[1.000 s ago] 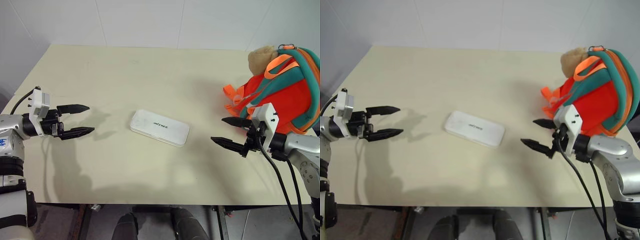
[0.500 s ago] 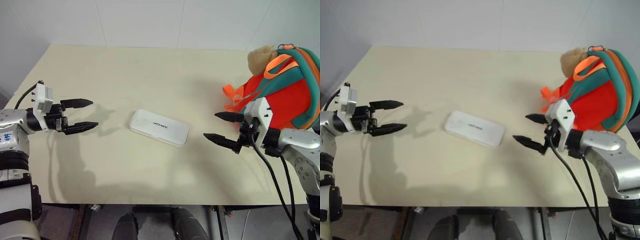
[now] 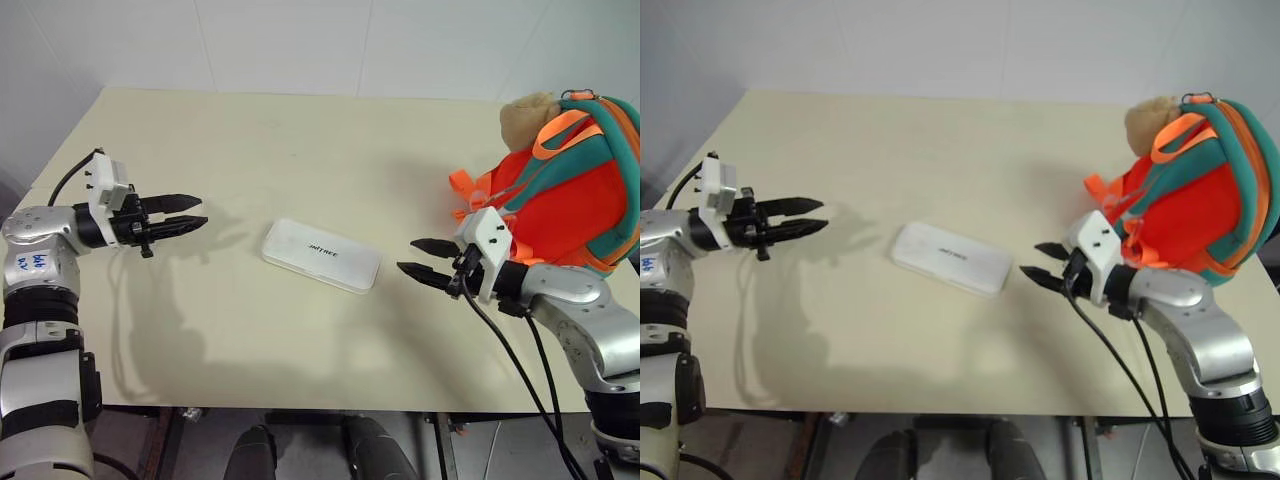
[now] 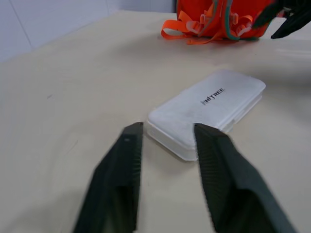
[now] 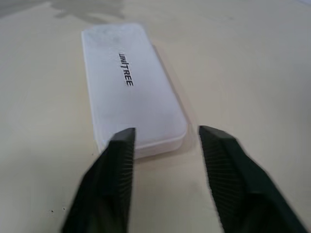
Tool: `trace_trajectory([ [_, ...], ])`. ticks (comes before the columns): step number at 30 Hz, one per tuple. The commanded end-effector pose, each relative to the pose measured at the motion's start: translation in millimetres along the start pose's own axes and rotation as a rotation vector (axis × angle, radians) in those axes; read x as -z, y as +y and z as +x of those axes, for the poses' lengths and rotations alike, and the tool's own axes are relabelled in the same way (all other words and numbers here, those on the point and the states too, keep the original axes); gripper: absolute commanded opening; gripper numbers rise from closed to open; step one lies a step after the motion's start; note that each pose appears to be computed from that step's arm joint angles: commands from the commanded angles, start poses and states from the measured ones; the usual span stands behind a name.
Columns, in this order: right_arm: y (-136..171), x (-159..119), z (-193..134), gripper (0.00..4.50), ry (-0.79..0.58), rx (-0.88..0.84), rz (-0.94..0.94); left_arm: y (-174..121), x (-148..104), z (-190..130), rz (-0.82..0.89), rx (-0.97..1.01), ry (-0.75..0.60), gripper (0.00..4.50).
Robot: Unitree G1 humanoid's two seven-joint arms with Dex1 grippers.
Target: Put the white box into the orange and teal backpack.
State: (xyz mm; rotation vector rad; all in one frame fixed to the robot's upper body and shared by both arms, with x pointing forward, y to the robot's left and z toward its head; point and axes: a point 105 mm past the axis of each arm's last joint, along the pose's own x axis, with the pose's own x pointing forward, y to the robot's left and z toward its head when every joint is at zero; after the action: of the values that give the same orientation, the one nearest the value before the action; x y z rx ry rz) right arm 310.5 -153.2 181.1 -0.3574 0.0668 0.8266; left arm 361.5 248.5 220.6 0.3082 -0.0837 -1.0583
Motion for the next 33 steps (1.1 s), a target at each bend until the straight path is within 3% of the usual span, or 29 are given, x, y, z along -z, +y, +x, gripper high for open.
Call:
trace_trajectory([
  [1,-2.7,-4.6,-2.9,0.71,-0.007,0.058,-0.046,5.4,-5.4,3.9,0.03,-0.016,0.003,0.33],
  [2,-3.3,-0.4,-2.5,0.44,0.011,0.068,-0.041,4.7,-4.5,6.8,0.028,-0.006,0.002,0.03],
  [3,-3.4,2.3,-1.9,0.11,0.022,0.077,-0.039,4.1,-3.7,8.7,0.025,0.002,0.003,0.0],
  [4,-4.3,4.5,-1.0,0.04,0.026,0.087,-0.036,3.2,-1.7,11.9,0.019,0.012,0.007,0.0],
  [14,-10.9,29.0,15.9,0.04,0.113,0.2,-0.014,1.2,39.2,36.5,-0.031,-0.016,0.142,0.0],
  [19,-1.0,33.0,28.3,0.04,0.128,0.172,0.016,-5.3,51.8,53.6,-0.061,0.01,0.171,0.0],
  [33,18.2,31.4,42.8,0.04,0.141,0.107,0.049,-12.5,59.9,80.2,-0.102,0.015,0.147,0.0],
])
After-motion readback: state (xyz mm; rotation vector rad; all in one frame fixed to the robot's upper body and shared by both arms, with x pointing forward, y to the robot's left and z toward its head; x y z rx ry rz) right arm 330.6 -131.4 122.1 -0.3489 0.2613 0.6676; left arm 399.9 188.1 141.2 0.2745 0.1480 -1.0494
